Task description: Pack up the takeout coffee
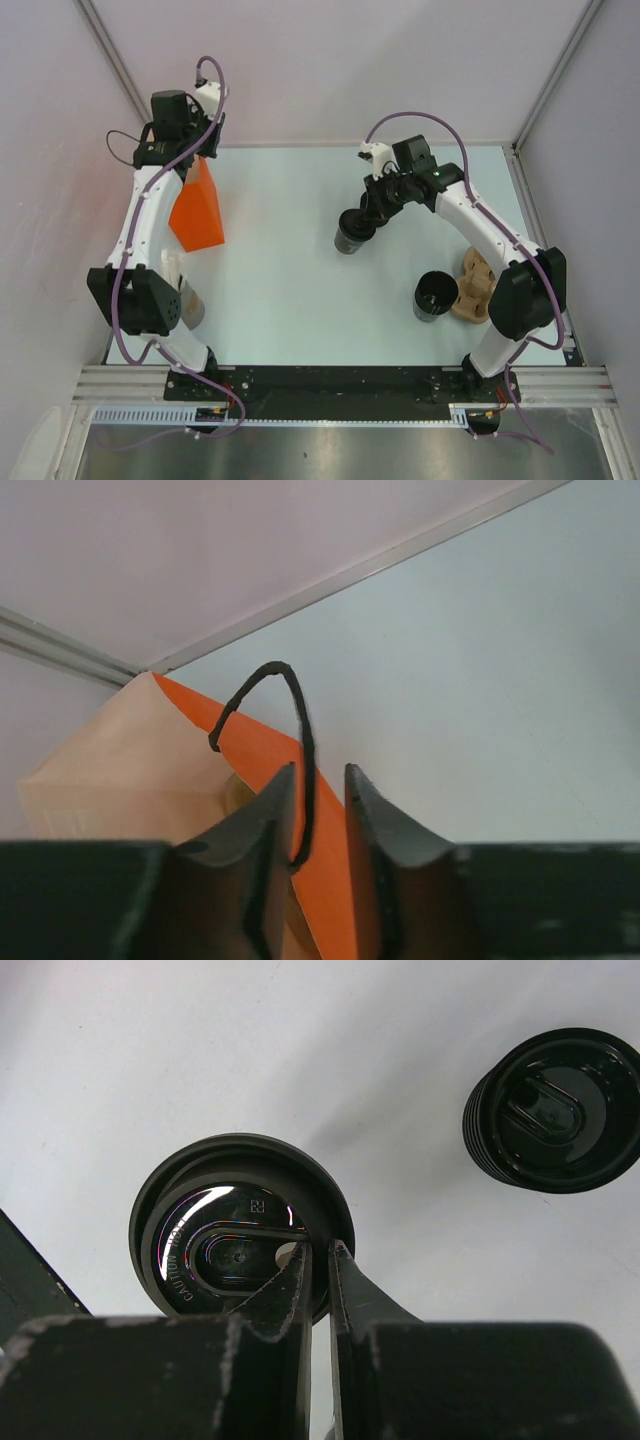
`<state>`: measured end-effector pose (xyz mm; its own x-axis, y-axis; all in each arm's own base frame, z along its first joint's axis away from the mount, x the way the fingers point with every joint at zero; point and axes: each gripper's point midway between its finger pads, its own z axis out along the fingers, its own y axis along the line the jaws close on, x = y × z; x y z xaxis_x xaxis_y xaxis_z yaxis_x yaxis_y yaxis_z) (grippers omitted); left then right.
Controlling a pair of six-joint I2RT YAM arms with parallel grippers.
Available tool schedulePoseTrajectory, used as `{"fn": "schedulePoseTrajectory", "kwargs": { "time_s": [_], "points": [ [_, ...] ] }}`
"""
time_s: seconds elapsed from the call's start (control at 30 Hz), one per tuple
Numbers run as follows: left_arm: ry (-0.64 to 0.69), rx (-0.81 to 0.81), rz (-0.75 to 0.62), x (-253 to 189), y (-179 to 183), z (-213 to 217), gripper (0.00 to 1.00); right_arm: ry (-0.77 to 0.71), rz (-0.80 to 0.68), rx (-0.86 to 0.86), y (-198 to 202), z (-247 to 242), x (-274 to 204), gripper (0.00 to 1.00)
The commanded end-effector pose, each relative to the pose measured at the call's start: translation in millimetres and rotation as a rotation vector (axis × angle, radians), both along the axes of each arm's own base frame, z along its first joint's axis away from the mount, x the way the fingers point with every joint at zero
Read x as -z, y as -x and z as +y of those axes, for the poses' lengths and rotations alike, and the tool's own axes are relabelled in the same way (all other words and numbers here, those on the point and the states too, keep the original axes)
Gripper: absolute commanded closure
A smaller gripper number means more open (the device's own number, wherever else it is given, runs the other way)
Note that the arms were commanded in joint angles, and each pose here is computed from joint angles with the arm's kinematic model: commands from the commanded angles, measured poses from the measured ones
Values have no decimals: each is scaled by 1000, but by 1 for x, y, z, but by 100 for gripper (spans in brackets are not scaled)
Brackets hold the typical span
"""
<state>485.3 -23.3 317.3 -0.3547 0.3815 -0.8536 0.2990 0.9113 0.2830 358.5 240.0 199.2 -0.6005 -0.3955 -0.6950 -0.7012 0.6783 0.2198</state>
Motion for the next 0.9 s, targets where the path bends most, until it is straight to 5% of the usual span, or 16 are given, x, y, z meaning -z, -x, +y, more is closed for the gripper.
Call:
{"fn": "schedulePoseTrajectory", "kwargs": {
  "time_s": [0.0, 0.2, 0.87],
  "points": [
    [-35, 6, -65, -24, -3, -7, 78, -45, -72, -15, -1, 0, -24, 100],
    [-52, 35, -50, -21, 2, -21, 100, -46, -73, -8, -2, -2, -24, 100],
    [-52, 243, -9, -28, 64, -107, 100, -56, -90, 56, -13, -20, -30, 100]
  ]
}}
